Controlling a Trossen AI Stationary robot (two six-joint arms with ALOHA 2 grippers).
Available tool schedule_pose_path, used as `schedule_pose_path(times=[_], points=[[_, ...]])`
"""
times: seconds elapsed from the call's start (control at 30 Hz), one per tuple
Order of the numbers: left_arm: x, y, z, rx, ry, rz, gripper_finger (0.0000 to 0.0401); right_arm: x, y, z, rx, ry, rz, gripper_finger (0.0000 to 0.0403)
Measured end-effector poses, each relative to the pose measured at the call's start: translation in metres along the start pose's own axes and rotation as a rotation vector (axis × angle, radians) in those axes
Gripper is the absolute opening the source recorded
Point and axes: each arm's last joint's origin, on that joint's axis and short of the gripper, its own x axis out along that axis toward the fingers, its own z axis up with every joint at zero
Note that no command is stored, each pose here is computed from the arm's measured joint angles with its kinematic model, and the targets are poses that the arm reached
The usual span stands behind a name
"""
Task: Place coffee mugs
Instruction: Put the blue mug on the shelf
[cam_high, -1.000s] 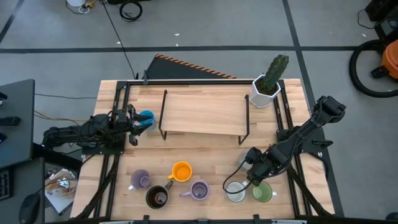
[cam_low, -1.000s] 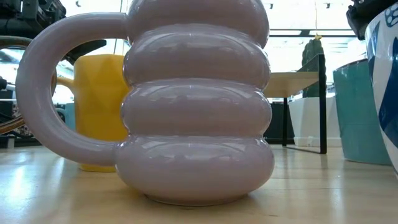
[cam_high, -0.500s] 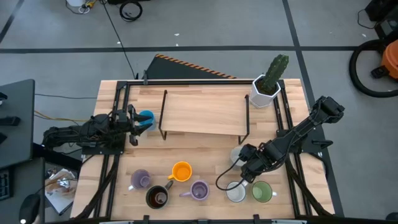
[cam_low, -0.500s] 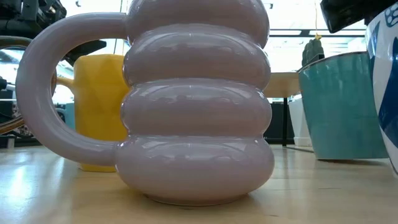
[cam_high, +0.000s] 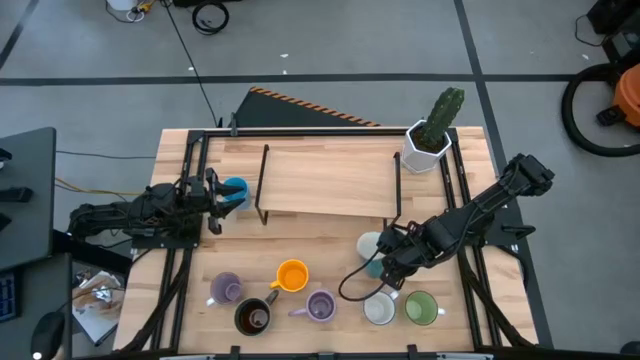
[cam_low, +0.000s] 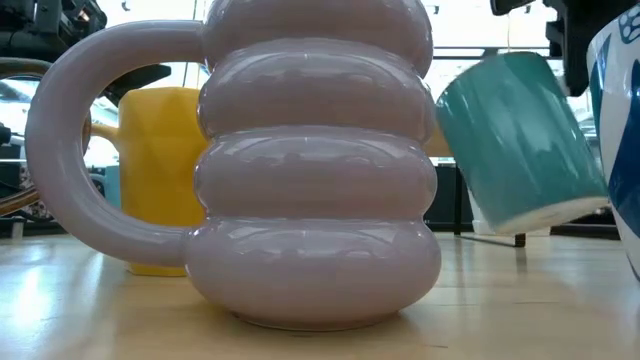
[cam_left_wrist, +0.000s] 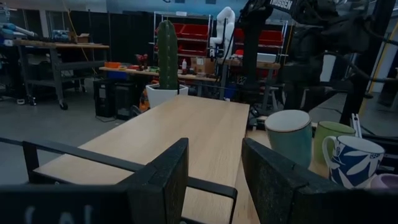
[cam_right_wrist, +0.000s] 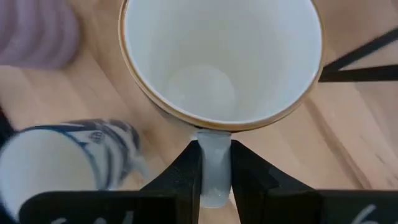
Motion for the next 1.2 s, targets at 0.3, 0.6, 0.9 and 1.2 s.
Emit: schedule_pose_path(times=[0.3, 0.6, 0.9, 1.2], points=[[0.000, 0.000, -0.001, -0.007, 0.013, 0.001, 0.0155, 0.012, -0.004, -0.010, 0.029, 0.041, -0.027, 0.0071], [0.000, 0.000, -0.001, -0.008, 0.015, 0.001, 0.0155, 0.015, -0.005, -0.015, 0.027, 0.055, -0.034, 0.0071], [0.000, 0.000, -0.001, -0.007, 0.015, 0.002, 0.0155, 0.016, -0.006, -0.017, 0.032, 0.059, -0.044, 0.0071], [0.000, 0.000, -0.002, -0.006, 0.020, 0.002, 0.0155, 0.017, -0.007, -0.026, 0.005, 0.068, -0.083, 0.0070]])
